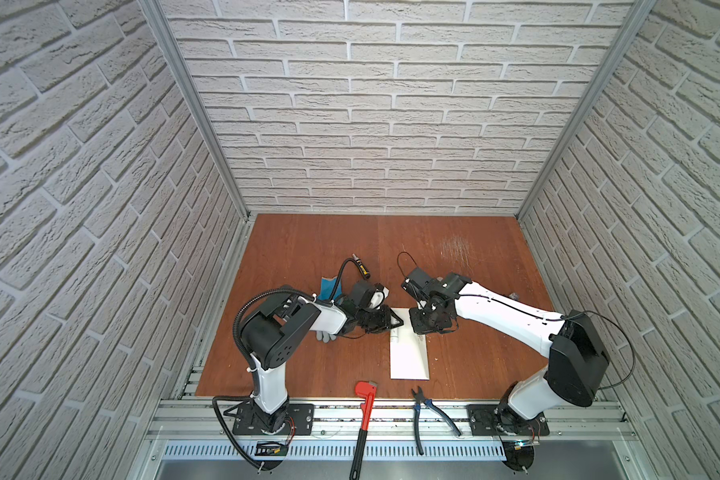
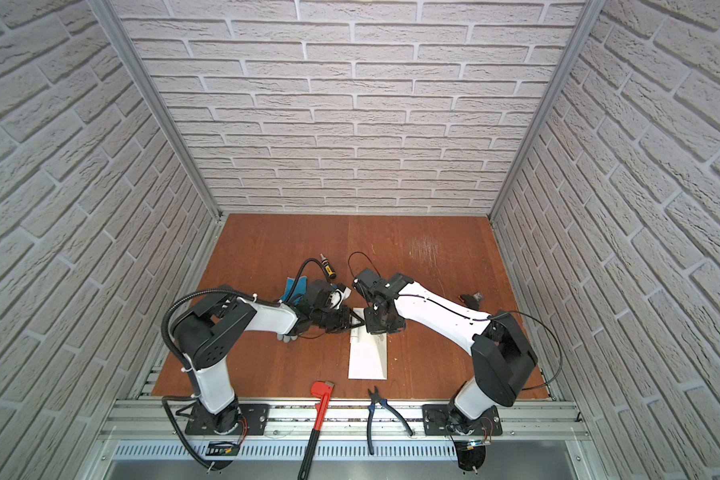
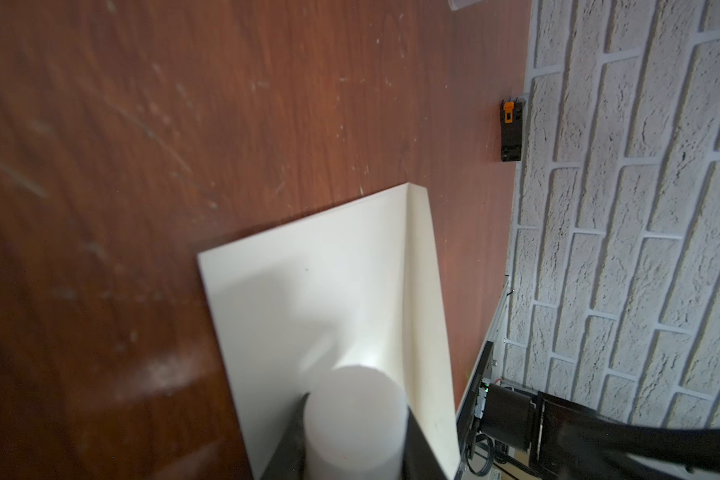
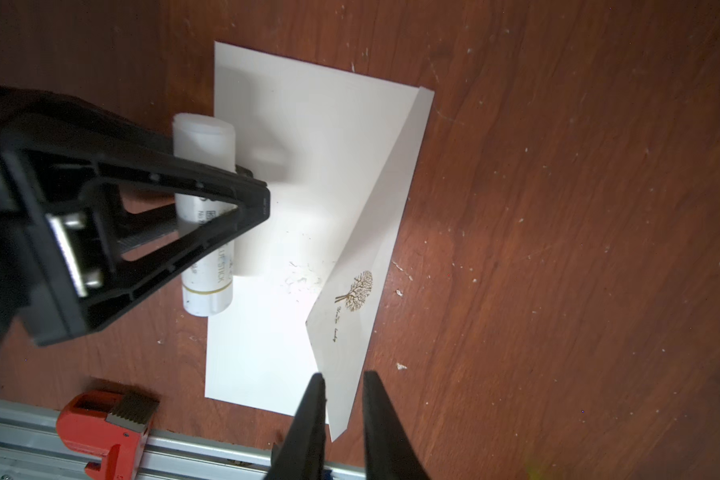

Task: Place the letter into the envelope and seal it
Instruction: 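Hold the glue stick over the envelope beside the right gripper while the right presses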

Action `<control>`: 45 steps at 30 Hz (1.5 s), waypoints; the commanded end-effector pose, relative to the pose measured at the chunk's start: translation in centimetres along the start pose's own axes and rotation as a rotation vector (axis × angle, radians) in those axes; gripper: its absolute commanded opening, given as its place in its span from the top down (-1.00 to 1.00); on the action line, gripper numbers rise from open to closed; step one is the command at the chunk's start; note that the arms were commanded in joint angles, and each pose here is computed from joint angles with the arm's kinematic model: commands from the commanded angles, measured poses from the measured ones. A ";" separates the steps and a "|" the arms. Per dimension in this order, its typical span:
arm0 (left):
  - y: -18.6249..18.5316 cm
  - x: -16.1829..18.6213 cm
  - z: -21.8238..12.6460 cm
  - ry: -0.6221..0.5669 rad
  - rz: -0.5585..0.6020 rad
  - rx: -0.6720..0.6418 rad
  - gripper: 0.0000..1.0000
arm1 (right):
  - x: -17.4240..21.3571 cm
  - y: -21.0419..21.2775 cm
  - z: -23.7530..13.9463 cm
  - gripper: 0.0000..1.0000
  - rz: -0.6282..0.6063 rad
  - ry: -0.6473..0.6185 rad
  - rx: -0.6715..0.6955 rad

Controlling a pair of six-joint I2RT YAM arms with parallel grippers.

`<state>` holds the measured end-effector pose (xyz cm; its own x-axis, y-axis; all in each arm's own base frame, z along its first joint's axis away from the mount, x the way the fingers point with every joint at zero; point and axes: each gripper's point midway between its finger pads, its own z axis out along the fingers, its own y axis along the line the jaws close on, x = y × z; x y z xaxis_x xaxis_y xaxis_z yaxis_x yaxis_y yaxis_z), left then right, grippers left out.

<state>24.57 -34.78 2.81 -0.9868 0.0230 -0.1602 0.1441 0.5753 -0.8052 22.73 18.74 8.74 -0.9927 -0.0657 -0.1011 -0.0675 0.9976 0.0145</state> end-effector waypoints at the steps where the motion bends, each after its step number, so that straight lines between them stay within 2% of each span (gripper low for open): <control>1: 4.0 2.5 0.3 0.076 -0.080 -0.119 1.00 | 0.4 0.0 1.3 0.72 0.015 0.036 0.006; 14: 4.0 2.6 0.0 0.074 -0.079 -0.115 1.00 | 0.9 1.7 6.2 0.78 0.030 0.128 -0.017; 23: 4.0 2.7 -0.3 0.067 -0.080 -0.112 1.00 | 2.3 1.4 8.9 0.76 0.031 0.198 0.027; 45: 4.0 2.7 -0.7 0.059 -0.084 -0.097 1.00 | 4.2 1.9 11.5 0.42 0.024 0.273 0.069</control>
<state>24.23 -34.18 2.76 -0.9883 0.0240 -0.1505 0.1376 0.5648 -0.8137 22.00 21.36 1.27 -0.9970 -0.0426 0.0650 -0.0430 0.9991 -0.0040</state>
